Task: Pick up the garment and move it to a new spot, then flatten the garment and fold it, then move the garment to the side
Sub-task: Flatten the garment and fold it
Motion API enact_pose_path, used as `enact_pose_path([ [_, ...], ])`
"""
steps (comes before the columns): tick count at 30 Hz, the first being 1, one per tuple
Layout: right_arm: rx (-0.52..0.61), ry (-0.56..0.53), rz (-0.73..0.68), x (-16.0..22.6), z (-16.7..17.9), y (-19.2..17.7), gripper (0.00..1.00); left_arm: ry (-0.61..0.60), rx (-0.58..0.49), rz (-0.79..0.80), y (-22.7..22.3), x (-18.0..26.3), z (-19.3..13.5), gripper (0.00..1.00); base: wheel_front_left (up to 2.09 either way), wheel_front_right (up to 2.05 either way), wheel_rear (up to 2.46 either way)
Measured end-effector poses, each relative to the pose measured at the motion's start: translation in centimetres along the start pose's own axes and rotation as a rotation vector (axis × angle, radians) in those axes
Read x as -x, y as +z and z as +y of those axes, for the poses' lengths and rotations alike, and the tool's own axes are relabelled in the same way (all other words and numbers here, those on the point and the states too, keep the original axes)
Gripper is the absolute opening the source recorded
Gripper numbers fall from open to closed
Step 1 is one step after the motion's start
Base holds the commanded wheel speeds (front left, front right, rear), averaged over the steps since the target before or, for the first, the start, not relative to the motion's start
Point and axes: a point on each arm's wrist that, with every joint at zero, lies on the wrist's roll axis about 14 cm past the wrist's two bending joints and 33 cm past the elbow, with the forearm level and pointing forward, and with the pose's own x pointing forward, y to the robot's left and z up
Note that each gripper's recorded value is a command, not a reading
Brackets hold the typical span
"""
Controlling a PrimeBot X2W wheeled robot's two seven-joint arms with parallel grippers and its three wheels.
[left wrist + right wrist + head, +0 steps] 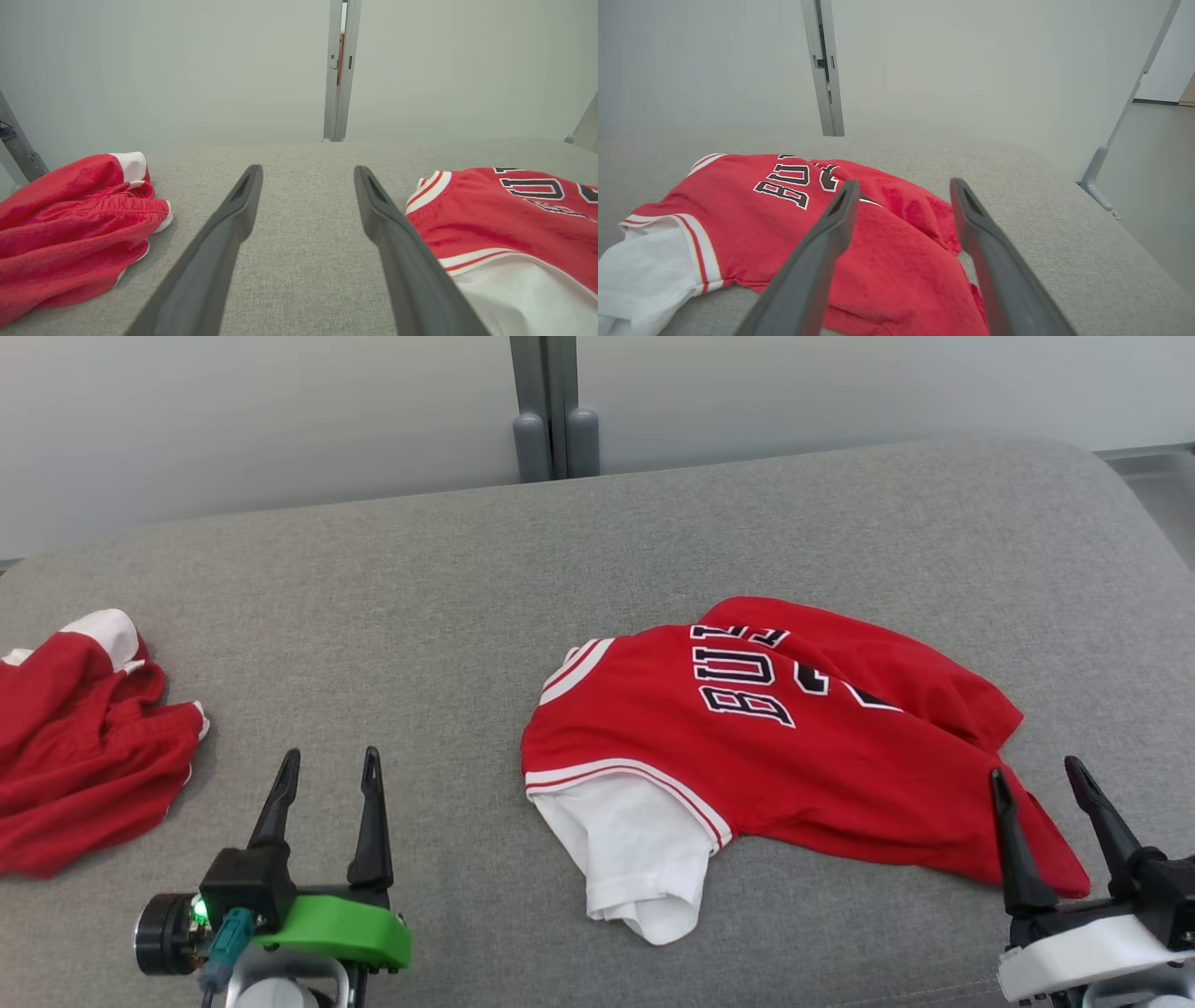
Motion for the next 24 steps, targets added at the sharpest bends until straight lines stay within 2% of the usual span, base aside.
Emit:
enact_pose_path([
  [13,-0.048,0.065,-0.032,-1.8,3.0,0.7,1.0,-0.244,-0.107,-0.083,3.3,-8.6,-5.5,1.0,0.0,0.0,0.0],
  [18,-0.049,0.042,-0.01,-2.1,2.3,0.0,1.0,-0.325,-0.131,-0.009,1.0,-11.0,-7.7,1.0,0.0,0.0,0.0],
  [24,-0.047,0.006,0.02,-2.5,1.0,-1.0,1.0,-0.39,-0.135,0.172,-4.8,-12.1,-9.4,1.0,0.0,0.0,0.0],
])
